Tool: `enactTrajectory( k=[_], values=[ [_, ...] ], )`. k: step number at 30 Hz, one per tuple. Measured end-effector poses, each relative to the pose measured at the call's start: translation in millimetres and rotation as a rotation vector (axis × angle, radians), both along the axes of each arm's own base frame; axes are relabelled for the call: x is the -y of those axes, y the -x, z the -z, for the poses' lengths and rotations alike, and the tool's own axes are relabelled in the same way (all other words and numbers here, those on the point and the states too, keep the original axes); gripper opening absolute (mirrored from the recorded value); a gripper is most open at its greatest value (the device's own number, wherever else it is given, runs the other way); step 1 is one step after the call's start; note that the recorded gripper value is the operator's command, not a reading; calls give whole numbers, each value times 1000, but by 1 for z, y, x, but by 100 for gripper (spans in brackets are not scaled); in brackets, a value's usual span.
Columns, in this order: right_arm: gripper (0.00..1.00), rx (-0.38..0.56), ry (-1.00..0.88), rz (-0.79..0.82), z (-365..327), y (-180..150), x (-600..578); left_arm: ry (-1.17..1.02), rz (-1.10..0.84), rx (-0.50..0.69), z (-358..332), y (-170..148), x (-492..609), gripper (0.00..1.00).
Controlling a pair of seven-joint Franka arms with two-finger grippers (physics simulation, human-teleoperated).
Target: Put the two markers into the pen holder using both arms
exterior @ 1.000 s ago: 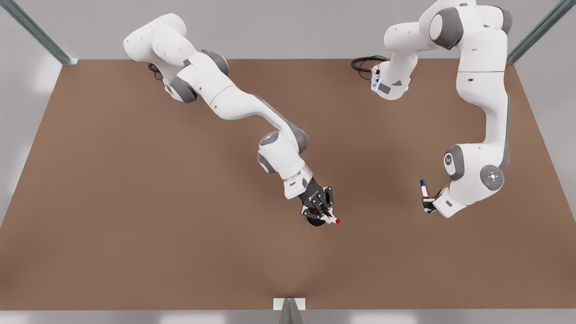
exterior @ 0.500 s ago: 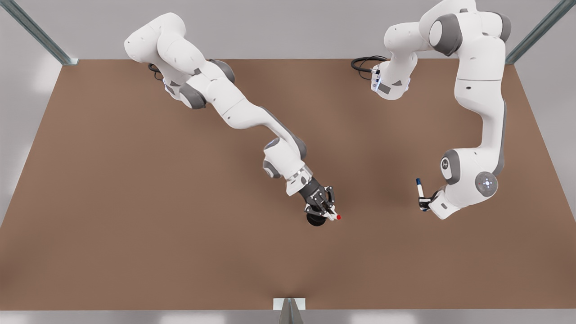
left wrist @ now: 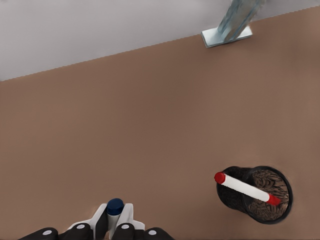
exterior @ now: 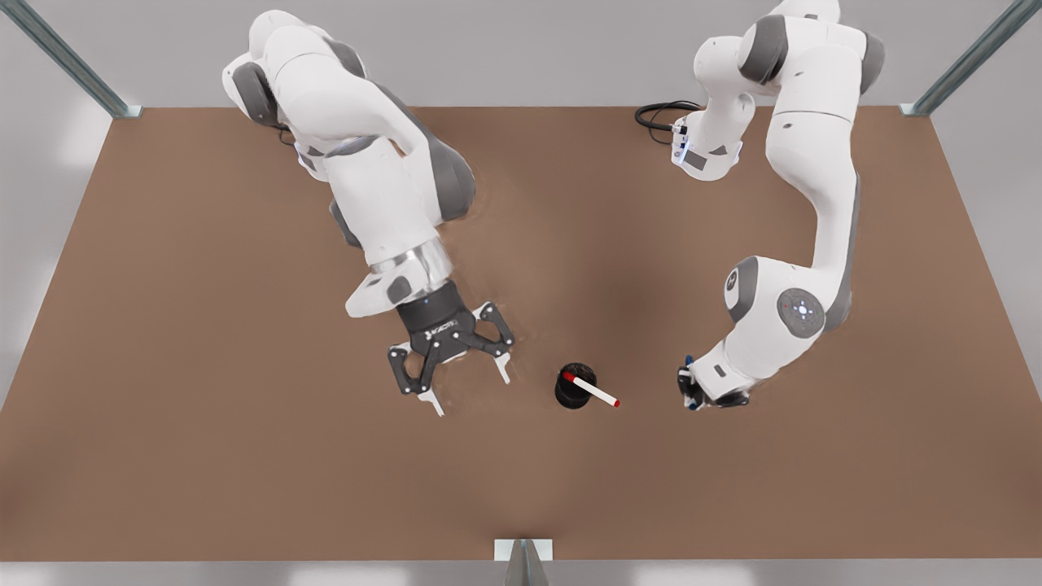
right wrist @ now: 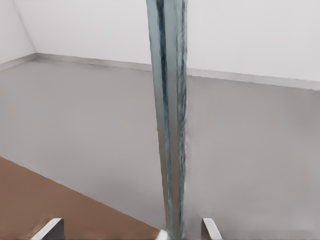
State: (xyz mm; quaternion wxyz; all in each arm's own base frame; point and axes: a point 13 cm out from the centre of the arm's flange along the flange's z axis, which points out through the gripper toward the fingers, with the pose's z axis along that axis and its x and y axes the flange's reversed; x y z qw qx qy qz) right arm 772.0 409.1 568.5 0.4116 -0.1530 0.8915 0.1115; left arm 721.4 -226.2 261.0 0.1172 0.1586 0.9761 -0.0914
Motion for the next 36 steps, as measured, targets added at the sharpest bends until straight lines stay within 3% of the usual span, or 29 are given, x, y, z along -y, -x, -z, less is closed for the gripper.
enactTrajectory(
  k=[2, 6, 10, 12, 19, 23, 30, 31, 32, 36],
  values=[
    [100, -244, 63, 155, 19, -2, 149, 129, 25, 19, -38, 7, 75, 21],
    [100, -648, 117, 300, 90, 83, 356, 285, 60, 12, -72, 40, 169, 21],
    [100, -803, 143, 288, 125, 137, 377, 301, 38, 22, -27, 50, 178, 21],
    [100, -841, 154, 289, 149, 141, 380, 310, 23, 55, -11, 43, 179, 21],
    [100, -817, 151, 288, 145, 137, 383, 334, -5, 241, -29, 1, 168, 21],
    [100, -809, 150, 290, 144, 133, 385, 312, 3, 285, -21, -10, 154, 21],
    [100, -803, 150, 293, 143, 130, 389, 269, 54, 259, 22, 10, 157, 21],
    [100, -803, 150, 293, 143, 130, 389, 265, 61, 255, 27, 13, 158, 93],
    [100, -803, 151, 292, 143, 130, 389, 262, 70, 252, 31, 15, 160, 100],
    [100, -796, 152, 288, 140, 129, 388, 260, 93, 261, 29, 17, 163, 100]
  ],
)
